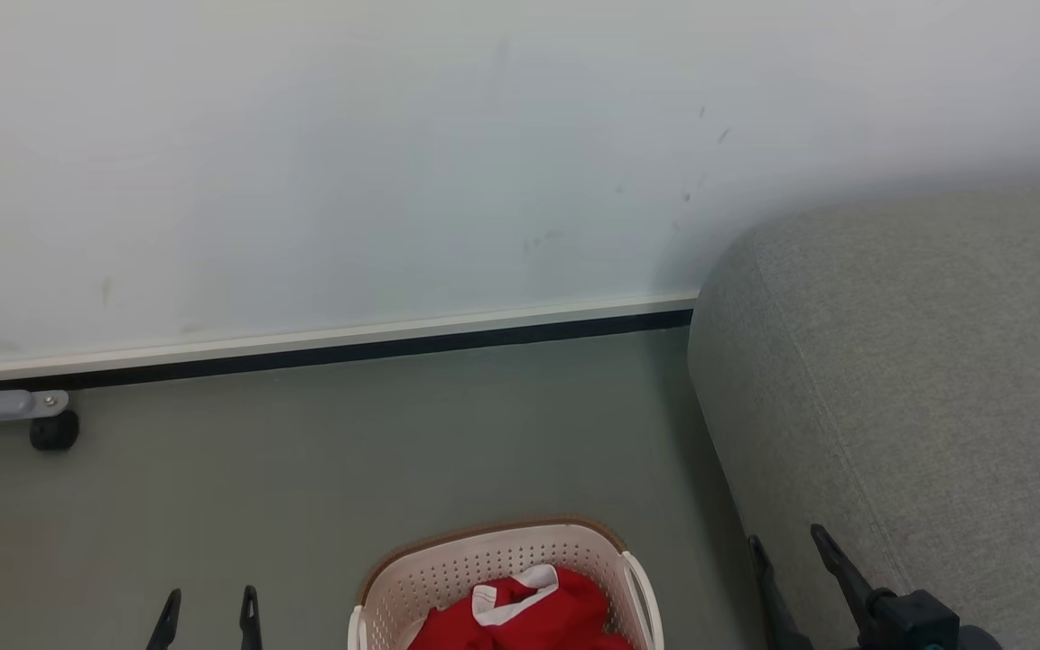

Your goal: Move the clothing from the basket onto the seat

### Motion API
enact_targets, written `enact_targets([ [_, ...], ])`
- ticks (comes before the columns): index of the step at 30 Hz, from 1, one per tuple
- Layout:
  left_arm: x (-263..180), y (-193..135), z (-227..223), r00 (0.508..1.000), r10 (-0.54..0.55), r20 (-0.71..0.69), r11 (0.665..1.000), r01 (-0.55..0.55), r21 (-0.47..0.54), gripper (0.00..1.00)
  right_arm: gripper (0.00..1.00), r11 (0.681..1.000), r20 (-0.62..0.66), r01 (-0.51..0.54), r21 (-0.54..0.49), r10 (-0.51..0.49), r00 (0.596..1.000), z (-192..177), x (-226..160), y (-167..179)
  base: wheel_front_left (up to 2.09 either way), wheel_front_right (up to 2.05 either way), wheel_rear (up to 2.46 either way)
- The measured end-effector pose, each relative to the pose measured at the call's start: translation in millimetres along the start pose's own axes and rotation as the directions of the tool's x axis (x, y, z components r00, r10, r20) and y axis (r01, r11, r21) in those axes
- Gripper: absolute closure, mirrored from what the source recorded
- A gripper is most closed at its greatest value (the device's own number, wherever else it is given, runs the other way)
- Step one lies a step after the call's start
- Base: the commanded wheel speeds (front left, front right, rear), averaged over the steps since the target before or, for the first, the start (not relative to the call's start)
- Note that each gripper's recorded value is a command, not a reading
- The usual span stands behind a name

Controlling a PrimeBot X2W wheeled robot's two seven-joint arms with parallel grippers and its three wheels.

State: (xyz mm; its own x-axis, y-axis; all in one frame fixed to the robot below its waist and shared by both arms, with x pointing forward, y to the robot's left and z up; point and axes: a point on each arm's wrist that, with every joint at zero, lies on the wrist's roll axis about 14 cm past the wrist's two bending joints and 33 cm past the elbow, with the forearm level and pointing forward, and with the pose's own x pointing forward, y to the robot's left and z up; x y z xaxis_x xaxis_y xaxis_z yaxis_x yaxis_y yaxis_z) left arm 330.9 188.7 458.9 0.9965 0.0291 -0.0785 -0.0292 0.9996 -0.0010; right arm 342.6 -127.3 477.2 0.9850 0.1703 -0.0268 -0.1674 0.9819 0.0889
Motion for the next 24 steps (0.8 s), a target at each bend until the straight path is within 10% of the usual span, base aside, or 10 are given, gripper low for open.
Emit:
enact_targets([
  [14,19,-53,-30,0.976,-0.194,-0.099,0.98,0.196,0.015,0.0,0.0,0.998,-0.038,0.056,0.0,-0.056,0.998,-12,12,-18,0.0,0.0,0.0],
  [24,29,-127,-76,0.862,-0.451,-0.233,0.886,0.464,-0.001,0.0,0.0,0.995,-0.066,0.084,-0.047,-0.087,0.994,-22,27,-35,0.0,0.0,0.0],
])
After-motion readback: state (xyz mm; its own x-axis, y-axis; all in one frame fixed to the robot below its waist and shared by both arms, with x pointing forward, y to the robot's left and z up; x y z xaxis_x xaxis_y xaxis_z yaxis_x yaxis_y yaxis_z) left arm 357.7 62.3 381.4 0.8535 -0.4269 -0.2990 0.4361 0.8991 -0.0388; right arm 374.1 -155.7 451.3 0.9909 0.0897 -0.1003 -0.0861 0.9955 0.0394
